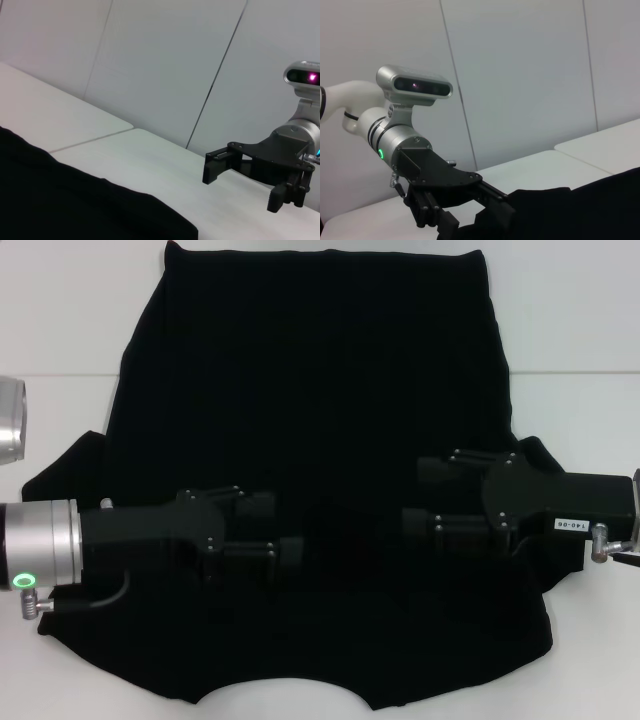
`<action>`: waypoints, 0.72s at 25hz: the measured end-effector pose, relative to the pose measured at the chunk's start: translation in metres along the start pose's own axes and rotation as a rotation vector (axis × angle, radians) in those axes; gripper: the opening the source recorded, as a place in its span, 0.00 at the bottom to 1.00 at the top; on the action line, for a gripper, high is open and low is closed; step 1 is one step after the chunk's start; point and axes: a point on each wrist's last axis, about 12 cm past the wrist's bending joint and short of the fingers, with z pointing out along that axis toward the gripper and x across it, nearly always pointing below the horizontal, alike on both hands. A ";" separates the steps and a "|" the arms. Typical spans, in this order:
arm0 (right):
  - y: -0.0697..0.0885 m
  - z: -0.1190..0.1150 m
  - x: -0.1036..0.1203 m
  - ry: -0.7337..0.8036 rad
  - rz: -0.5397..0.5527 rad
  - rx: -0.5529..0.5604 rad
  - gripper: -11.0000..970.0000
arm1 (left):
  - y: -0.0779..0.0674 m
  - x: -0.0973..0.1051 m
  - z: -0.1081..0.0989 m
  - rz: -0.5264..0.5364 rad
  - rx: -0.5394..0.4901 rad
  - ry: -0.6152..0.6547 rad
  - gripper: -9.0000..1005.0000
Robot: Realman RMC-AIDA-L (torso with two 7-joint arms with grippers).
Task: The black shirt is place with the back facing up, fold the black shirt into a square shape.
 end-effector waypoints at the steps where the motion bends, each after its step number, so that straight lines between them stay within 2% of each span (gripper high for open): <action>1: 0.000 0.000 0.000 0.002 -0.001 -0.001 0.85 | 0.000 0.001 0.000 -0.001 0.000 0.003 0.87; 18: 0.001 0.001 0.006 0.021 0.011 0.008 0.84 | -0.004 0.014 -0.002 -0.033 -0.018 0.001 0.87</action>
